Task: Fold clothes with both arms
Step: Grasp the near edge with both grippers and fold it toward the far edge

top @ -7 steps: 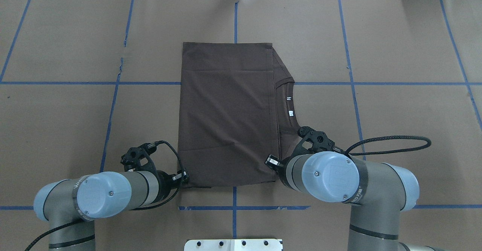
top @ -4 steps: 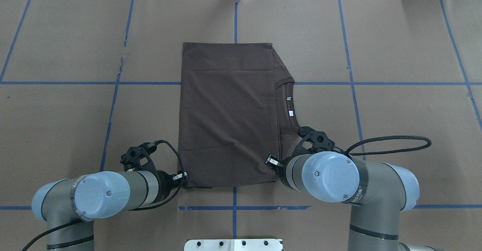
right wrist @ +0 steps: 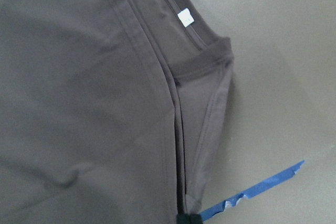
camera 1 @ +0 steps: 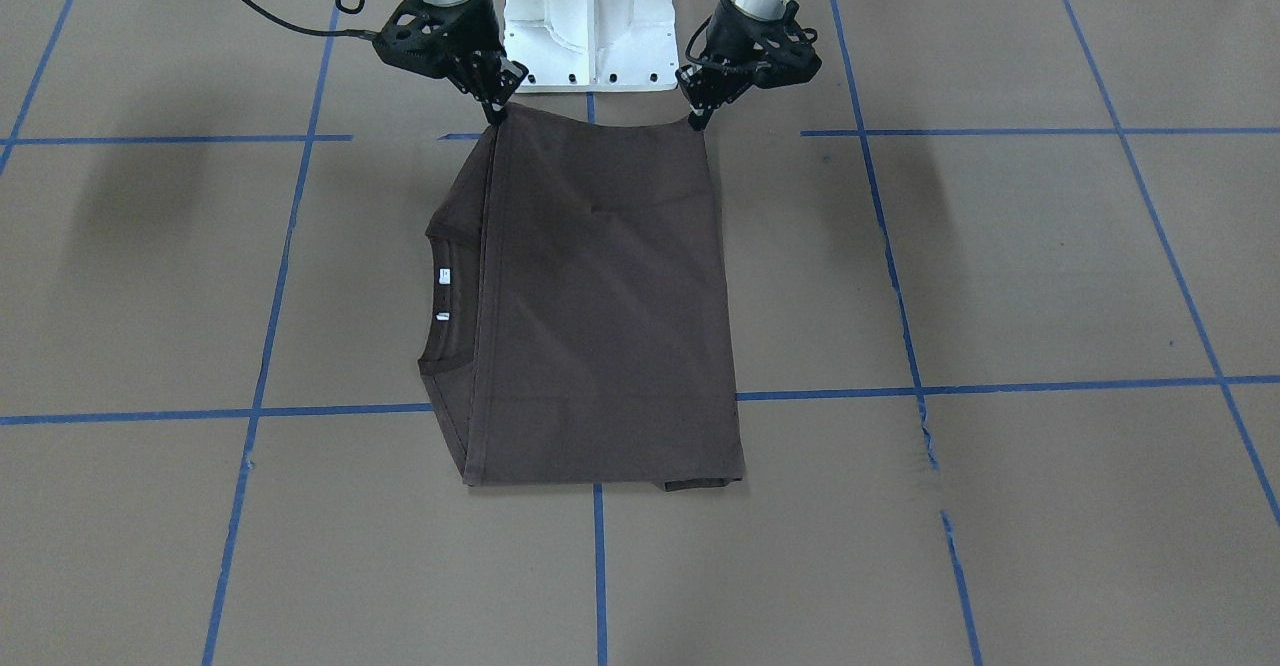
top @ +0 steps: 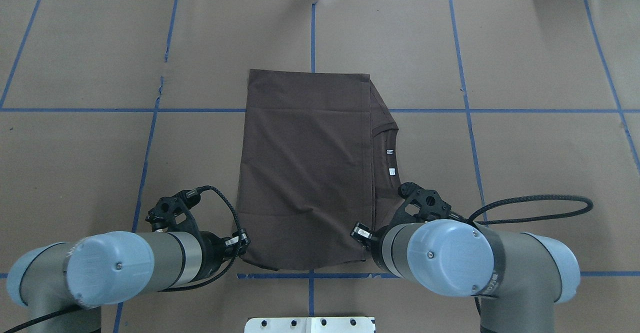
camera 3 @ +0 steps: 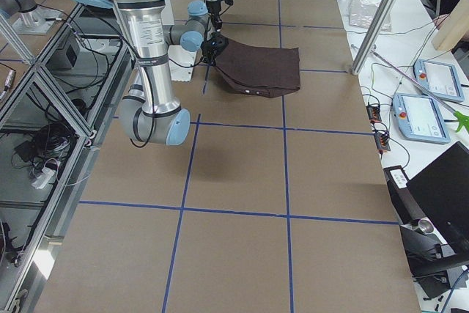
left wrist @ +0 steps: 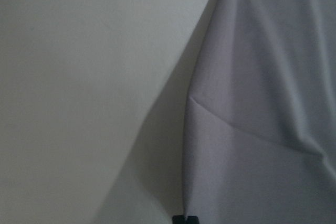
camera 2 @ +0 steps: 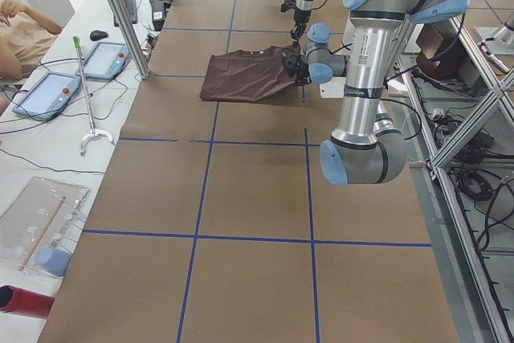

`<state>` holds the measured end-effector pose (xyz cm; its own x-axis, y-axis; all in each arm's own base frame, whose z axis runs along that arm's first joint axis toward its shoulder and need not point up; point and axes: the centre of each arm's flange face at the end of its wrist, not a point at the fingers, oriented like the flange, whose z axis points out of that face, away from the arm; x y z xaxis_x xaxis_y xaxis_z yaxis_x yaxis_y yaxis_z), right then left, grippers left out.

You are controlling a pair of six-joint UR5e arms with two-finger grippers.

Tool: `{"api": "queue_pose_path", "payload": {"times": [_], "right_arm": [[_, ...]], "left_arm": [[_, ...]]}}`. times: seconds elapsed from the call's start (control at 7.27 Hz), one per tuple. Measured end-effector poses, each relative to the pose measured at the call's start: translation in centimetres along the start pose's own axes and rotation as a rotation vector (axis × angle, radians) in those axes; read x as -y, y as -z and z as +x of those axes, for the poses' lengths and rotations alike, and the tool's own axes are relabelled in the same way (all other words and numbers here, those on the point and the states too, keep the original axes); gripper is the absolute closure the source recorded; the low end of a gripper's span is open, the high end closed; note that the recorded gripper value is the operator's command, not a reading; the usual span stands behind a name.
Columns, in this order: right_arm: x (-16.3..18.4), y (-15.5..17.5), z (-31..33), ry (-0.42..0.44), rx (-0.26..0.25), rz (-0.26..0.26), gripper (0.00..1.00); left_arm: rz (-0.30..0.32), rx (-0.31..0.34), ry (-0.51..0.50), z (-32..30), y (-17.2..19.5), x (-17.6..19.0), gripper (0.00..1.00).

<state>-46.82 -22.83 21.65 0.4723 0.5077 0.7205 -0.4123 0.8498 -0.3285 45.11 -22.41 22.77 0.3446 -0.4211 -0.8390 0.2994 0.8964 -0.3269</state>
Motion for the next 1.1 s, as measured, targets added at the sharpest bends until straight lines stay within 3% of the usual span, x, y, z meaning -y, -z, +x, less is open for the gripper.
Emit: {"api": "queue_pose_path", "payload": {"times": [0.14,0.41,0.69,1.1], "right_arm": [[1.1,1.3,-0.4,-0.004,0.012,0.014,1.0],[5.5,2.6,-2.0,0.042,0.039,0.084,1.0],[9.6,1.4,-5.6,0.053,0.029,0.137,1.0],[15.5,-1.2,-9.0,0.073,0.005,0.171,1.0]], "left_arm": [[-0.02,-0.015,0.002,1.3,2.4,0.2,1.0],[0.042,-0.049,-0.026,5.1,3.0,4.5,1.0],[0.138,-0.061,-0.065,7.8,3.0,10.8,1.0],[0.198,-0.086,-0.083,8.4,-0.6,17.4,1.0]]}}
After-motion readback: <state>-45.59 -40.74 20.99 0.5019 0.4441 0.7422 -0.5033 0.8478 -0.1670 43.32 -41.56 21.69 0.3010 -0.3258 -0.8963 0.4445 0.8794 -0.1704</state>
